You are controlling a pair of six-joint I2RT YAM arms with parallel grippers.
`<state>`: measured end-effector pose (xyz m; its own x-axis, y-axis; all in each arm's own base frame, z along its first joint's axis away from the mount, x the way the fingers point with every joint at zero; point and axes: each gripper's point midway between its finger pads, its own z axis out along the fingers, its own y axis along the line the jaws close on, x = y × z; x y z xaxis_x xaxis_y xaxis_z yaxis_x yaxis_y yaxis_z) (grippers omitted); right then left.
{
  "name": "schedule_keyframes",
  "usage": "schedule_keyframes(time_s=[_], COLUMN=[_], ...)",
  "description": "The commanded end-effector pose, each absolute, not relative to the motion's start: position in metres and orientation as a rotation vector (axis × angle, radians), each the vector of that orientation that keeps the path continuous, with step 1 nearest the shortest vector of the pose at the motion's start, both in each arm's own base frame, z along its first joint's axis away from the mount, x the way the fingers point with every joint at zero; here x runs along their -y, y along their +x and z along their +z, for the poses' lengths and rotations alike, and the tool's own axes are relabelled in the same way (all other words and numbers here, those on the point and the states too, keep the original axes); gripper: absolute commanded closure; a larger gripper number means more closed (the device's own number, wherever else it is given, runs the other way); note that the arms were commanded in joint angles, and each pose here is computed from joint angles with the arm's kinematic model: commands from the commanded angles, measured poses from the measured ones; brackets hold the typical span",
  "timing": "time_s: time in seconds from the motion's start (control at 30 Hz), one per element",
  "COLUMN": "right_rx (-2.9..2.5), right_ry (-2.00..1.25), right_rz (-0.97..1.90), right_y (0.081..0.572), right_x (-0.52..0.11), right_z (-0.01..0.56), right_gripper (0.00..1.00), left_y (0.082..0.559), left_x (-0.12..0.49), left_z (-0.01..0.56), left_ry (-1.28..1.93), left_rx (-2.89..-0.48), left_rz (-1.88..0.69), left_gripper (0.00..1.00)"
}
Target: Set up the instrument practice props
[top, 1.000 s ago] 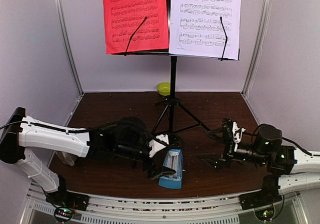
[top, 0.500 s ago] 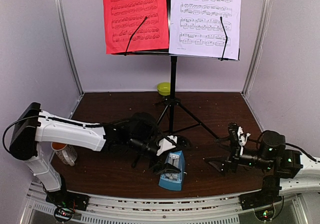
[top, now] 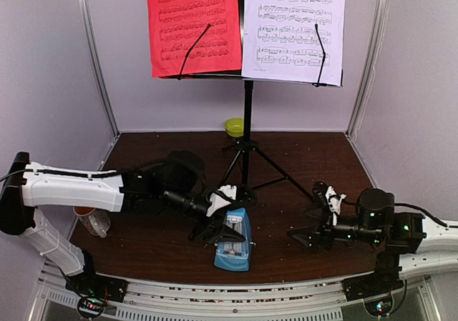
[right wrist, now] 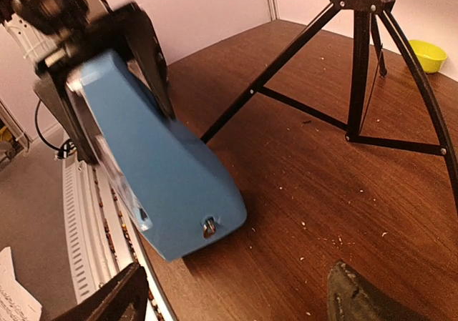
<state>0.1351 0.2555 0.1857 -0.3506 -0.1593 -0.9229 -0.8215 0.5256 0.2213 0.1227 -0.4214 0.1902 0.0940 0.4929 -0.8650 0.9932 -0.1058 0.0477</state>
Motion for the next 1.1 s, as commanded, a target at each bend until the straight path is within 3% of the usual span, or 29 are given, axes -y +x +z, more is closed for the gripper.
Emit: schedule_keyframes(time_s=[0.0,0.17,0.5,1.07], right_rx=[-1.786,-1.703,-1.629,-1.567], right_ry=[-0.807,-0.844,-0.937,-0.963], right_rz=[0.879,0.889,0.92,0.961], right_y=[0.14,0.142,0.137,0.14], right_x=[-0.264,-0.279,-0.318,-0.381], right_z=[0.203,0.218,0.234,0.23], right_gripper=[0.18,0.31,0.46,0.57], left_y=[0.141,0.142,0.149,0.145], left_x=[0.413,0.395,0.386,0.382], left_z=[0.287,0.316,0.33,0.334], left_ry=[1.483,1.499,1.507,1.587], left_rx=[-1.296,-1.314,-1.427,-1.54], left_rz=[-0.84,-0.758,-0.689,-0.644], left_gripper=[0.79,0.83,0.87,0.88])
